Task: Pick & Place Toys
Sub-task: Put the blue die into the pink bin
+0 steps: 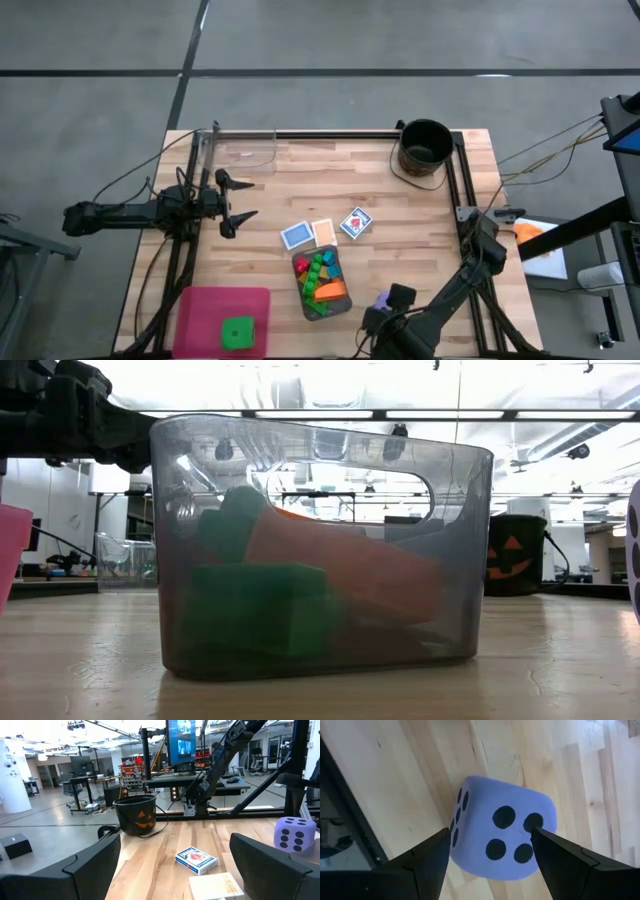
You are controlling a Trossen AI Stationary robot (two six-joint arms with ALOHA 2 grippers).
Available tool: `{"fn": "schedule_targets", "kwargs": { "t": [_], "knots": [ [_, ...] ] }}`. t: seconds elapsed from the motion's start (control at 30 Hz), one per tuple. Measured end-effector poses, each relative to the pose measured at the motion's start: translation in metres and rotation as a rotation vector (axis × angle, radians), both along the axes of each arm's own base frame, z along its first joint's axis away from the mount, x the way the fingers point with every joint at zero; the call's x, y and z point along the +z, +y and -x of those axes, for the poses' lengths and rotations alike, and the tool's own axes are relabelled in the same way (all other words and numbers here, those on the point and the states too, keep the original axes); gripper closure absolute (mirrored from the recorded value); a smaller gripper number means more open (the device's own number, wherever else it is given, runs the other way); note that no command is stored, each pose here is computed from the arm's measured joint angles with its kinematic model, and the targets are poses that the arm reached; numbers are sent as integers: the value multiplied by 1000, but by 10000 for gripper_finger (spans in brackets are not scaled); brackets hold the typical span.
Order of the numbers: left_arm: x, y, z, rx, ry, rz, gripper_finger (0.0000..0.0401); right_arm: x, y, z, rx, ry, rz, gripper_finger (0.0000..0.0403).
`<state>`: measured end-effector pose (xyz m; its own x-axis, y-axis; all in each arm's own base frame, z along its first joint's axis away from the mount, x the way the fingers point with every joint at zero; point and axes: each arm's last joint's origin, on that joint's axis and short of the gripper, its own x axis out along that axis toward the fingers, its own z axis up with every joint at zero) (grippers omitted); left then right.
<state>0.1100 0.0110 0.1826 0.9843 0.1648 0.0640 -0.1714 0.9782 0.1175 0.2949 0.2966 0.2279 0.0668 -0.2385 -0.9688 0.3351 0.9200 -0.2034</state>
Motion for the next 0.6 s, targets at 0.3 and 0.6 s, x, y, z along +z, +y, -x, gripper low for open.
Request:
{"fn": "schedule_targets", "kwargs": {
  "t": [0.3,0.6],
  "knots": [
    [0,0,0,0,-2,0,24,-27,1,1,26,135,90,129],
    [0,0,0,0,1,0,24,-35,4,1,133,196,94,315]
  ]
}}
